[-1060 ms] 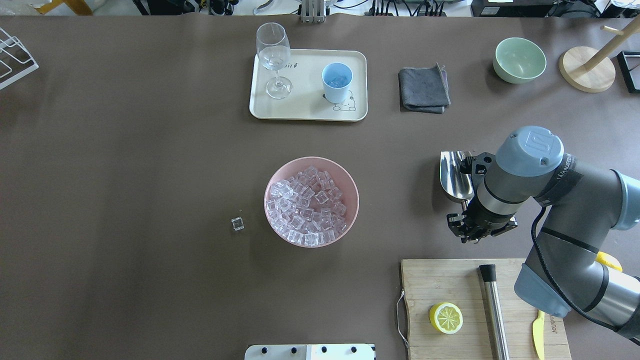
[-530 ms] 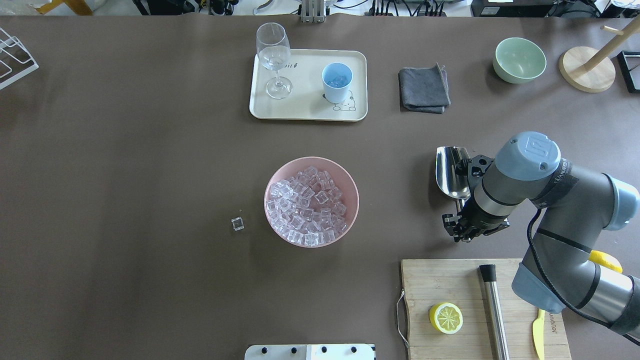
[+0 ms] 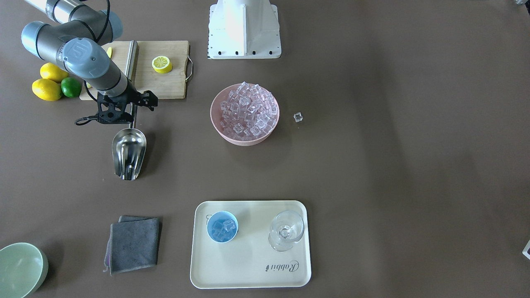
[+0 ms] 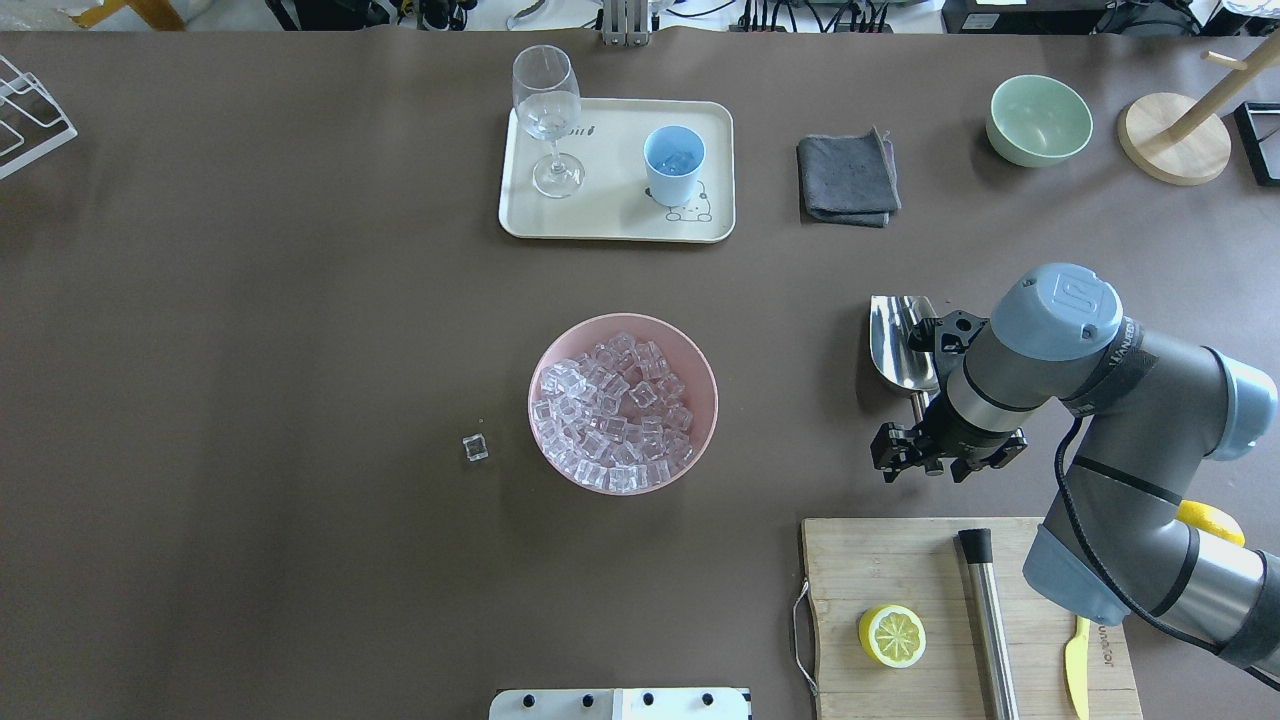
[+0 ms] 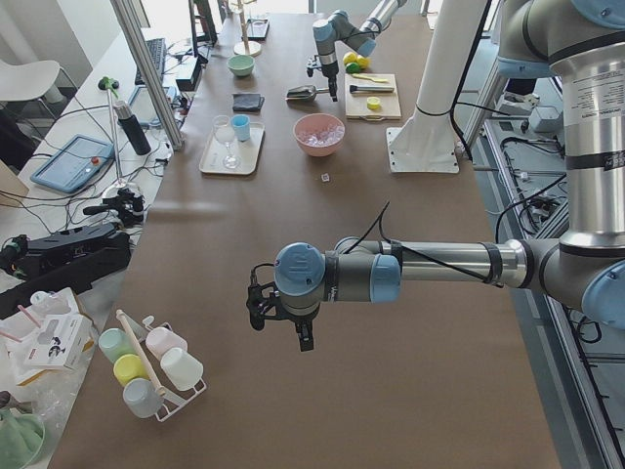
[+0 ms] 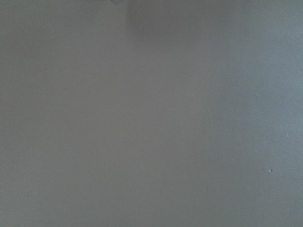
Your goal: Put ice in cup with scoop
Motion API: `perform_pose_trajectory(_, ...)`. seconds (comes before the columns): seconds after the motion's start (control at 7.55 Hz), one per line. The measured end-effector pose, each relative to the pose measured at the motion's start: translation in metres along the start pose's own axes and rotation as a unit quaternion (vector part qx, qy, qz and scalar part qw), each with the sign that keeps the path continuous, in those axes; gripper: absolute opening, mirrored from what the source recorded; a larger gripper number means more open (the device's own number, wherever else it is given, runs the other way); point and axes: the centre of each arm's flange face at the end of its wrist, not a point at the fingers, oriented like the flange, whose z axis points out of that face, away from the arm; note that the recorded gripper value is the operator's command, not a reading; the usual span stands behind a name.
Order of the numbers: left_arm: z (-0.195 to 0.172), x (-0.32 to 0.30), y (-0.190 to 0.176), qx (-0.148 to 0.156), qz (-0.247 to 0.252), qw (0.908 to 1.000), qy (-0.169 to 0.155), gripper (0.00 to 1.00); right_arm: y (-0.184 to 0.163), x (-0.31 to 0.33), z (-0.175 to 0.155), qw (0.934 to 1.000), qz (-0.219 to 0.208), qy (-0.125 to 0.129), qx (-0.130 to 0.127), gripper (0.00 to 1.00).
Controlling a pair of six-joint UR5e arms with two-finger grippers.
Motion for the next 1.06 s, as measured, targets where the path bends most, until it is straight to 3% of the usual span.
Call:
perform_pose_trajectory(0.53, 0.0, 0.0, 0.0, -0.001, -0.001, 1.0, 0.0, 0.98, 0.004, -0.005, -0.013, 1.0, 0.0, 0.001, 0.001, 1.0)
perform_pose_trajectory(0.8, 0.0, 0.0, 0.0, -0.001, -0.001, 1.0, 0.0, 0.98, 0.008, -0.009, -0.059, 0.9998, 0.004, 0.002, 0.017, 1.0)
perform_pose_trajectory(1.06, 0.0, 0.0, 0.0, -0.001, -0.001, 1.0, 0.0, 0.98, -0.004, 0.003, -0.1, 0.9987, -0.009, -0.007, 0.049, 0.99)
